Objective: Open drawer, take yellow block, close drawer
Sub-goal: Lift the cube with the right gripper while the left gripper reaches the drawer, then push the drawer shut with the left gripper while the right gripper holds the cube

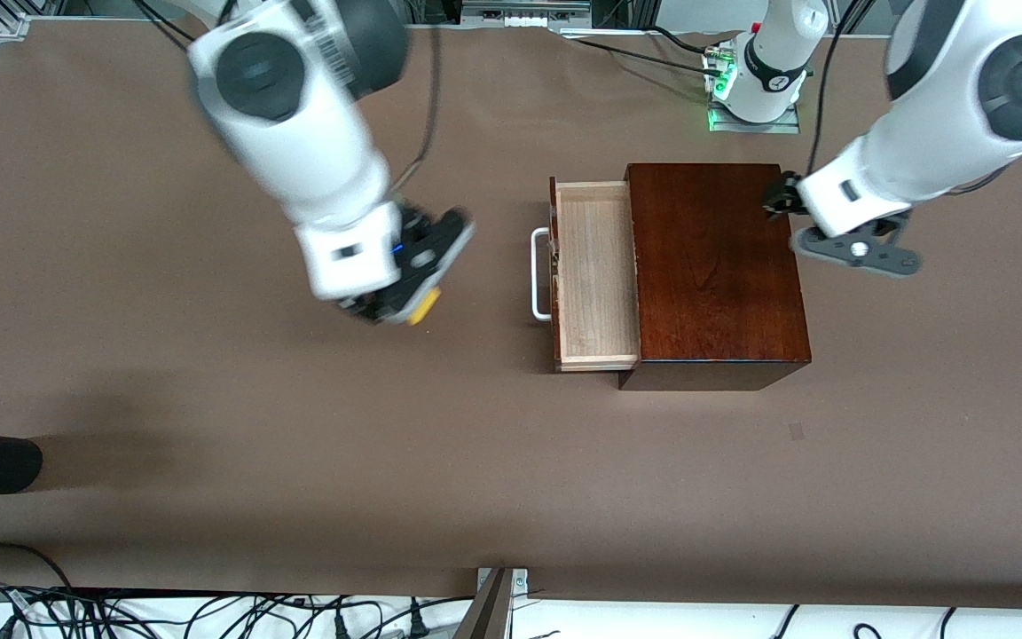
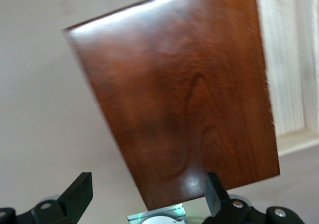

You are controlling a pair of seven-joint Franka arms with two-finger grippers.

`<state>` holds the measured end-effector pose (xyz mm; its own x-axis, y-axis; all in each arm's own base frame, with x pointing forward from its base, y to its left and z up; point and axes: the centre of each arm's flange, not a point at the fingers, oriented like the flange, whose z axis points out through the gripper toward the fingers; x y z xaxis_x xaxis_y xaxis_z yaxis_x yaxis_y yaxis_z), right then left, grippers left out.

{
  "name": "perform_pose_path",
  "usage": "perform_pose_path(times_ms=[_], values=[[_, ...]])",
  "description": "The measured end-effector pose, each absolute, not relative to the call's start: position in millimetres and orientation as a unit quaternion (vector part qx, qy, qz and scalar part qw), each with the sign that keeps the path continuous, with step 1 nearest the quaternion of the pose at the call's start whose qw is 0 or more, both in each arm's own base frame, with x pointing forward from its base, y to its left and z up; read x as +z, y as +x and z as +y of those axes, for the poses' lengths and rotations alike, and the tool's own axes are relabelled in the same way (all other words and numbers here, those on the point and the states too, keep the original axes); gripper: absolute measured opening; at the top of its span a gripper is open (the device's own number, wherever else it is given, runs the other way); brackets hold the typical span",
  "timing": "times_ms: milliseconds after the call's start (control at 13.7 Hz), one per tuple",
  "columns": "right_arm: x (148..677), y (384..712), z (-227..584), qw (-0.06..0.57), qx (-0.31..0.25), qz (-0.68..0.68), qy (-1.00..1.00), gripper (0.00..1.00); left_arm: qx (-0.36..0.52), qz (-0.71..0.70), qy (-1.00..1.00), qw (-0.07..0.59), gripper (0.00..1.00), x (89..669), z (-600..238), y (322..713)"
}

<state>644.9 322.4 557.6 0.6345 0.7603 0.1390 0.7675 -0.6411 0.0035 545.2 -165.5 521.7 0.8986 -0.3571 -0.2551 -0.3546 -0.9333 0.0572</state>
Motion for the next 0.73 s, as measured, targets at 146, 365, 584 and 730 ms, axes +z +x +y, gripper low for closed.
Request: perform_pose_path(times_ms=[146,365,584,730], values=[[563.2,658.8,254.5,0.033,-0.053,-0.377,-0.924,0.56,-0.140,-0.264,0.954,0.030,1.00,513.9,-201.3,536.8],[552.3,643.0,197.4,0.022,-0.016,-0.324,-0.946,0.56,-0.113,-0.382,0.915,0.063,1.00,505.1,-269.2,523.0],[503.2,631.7,151.7,0.023,0.036,-0.273,-0.961,0.56,-0.072,-0.455,0.881,0.106,1.00,483.6,-355.6,503.0],[459.5,628.9,125.6,0.020,0.060,-0.229,-0.971,0.56,-0.073,-0.482,0.862,0.142,1.00,465.4,-400.9,485.1]])
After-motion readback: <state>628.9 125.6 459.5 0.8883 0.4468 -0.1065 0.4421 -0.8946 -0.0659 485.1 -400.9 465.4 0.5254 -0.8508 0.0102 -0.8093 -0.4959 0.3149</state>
